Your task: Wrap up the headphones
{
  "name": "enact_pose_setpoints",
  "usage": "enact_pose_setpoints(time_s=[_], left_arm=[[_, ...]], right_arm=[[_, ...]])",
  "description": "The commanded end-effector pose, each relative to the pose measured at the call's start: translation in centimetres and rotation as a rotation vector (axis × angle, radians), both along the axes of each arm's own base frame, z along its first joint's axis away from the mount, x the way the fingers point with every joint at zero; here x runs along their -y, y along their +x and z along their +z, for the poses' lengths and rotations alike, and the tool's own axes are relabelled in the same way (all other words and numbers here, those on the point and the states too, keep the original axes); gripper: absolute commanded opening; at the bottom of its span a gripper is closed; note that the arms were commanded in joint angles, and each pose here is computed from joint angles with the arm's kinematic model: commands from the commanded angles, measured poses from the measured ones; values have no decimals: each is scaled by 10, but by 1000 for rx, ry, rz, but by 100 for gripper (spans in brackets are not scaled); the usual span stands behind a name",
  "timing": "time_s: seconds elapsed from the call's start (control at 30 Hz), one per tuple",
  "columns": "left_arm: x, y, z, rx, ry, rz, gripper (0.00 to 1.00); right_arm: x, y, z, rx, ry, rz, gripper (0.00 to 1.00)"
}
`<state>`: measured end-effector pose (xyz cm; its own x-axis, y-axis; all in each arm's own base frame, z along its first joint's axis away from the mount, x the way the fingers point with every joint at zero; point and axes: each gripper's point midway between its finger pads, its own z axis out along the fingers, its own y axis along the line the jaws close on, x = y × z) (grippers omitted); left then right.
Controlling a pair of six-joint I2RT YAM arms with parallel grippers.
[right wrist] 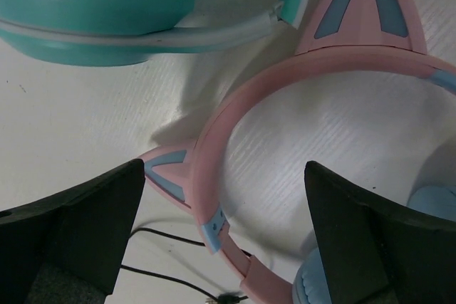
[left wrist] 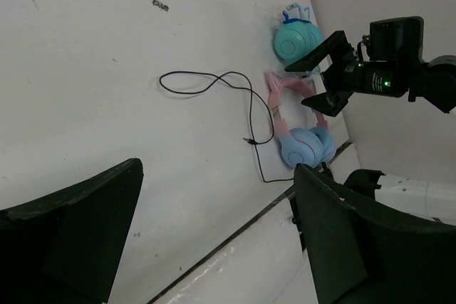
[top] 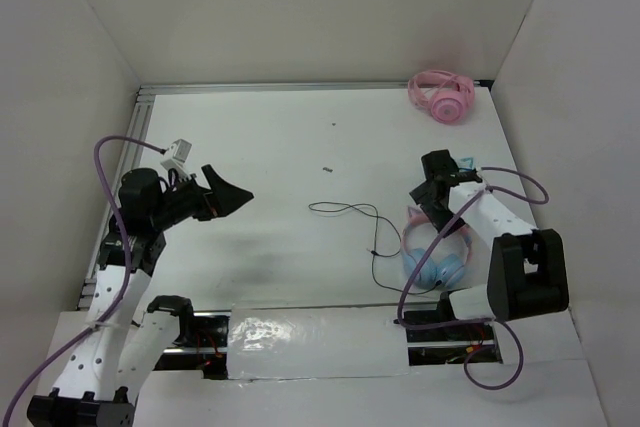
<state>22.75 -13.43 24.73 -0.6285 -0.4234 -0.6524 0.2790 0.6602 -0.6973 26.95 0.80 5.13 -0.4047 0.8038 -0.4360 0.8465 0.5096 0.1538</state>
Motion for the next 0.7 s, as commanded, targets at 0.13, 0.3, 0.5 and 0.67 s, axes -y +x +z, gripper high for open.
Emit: enact_pose_setpoints(time_s=[0.13, 0.3, 0.5, 0.67], left_arm=[[1, 19, 3, 43, 41, -34, 99], [2, 25, -3, 20, 50, -50, 99], [2, 30, -5, 15, 49, -43, 99], [0, 34, -5, 16, 54, -32, 99]], right_arm=[[10, 19, -9, 44, 22, -160, 99], [21, 20, -16, 39, 35, -287, 99], [28, 24, -15, 16, 18, -296, 96], [29, 17, -34, -107, -5, -268, 93]])
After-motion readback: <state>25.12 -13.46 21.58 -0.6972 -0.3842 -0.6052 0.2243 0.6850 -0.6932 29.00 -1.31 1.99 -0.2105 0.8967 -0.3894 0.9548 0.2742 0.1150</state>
